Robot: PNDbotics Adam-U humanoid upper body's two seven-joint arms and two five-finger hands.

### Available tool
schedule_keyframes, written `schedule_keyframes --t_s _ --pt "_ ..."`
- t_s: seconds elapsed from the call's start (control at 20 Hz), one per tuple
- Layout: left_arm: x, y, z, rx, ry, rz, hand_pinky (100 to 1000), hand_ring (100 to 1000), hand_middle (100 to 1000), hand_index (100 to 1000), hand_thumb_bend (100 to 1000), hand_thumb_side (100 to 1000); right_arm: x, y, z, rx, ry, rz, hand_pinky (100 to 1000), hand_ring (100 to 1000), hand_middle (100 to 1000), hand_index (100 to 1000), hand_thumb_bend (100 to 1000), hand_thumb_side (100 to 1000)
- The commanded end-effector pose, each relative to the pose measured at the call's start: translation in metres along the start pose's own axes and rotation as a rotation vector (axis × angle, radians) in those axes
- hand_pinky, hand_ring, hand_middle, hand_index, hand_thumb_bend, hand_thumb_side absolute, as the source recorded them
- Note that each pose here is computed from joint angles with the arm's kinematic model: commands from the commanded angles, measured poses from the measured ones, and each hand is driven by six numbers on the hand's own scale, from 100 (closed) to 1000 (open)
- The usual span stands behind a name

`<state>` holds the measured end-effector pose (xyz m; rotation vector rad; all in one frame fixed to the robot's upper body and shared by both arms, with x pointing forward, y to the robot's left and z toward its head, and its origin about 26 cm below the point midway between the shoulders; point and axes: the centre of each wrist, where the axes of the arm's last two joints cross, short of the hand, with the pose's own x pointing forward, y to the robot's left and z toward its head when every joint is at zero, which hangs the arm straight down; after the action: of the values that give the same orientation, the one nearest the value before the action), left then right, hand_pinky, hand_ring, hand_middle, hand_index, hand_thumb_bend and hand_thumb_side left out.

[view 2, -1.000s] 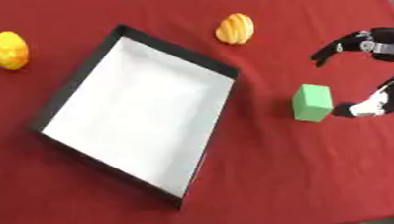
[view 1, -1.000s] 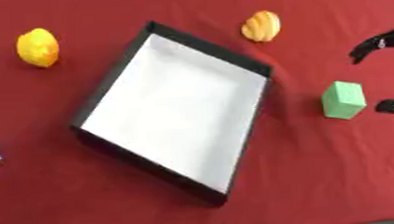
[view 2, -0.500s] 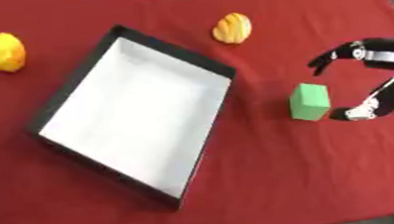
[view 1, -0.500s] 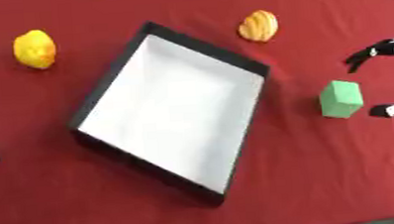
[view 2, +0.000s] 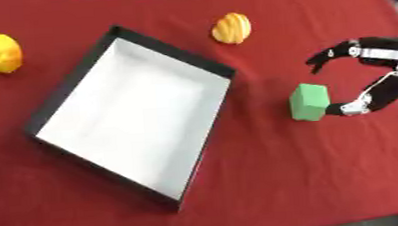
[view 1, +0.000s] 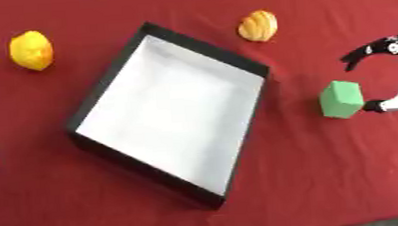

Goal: Pick up objects on the table and place them in the box.

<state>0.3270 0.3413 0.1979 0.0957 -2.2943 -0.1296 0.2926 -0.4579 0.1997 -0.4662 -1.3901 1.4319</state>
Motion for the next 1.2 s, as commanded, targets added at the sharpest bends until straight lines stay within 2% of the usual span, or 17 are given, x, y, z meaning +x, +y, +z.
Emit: schedule_keyframes --t_s 0.05,0.4,0.6,0.9,1.2 --pt "0.006 0.001 -0.005 -0.009 -0.023 -0.01 891 643 760 842 140 791 -0.005 -0.01 0.005 -0.011 0.028 0.026 997 966 790 922 439 302" --pt "0.005 0.0 -0.005 -0.013 -0.022 -0.005 892 643 761 840 140 792 -0.013 -0.007 0.001 -0.009 0.059 0.018 998 969 797 919 447 310" --pt "0.005 -0.001 -0.004 -0.013 -0.018 -0.004 893 643 761 838 140 794 -0.017 -0.002 -0.002 0.009 0.072 0.013 998 970 799 918 448 344" --pt "0.004 0.0 -0.003 -0.011 -0.014 -0.007 894 644 761 836 139 795 -0.016 0.0 -0.005 0.01 0.062 -0.001 1000 970 798 915 428 337" --pt "0.004 -0.001 -0.003 -0.015 -0.012 -0.003 894 644 761 835 142 796 -0.016 0.0 -0.007 0.017 0.07 0.006 999 970 807 915 448 356"
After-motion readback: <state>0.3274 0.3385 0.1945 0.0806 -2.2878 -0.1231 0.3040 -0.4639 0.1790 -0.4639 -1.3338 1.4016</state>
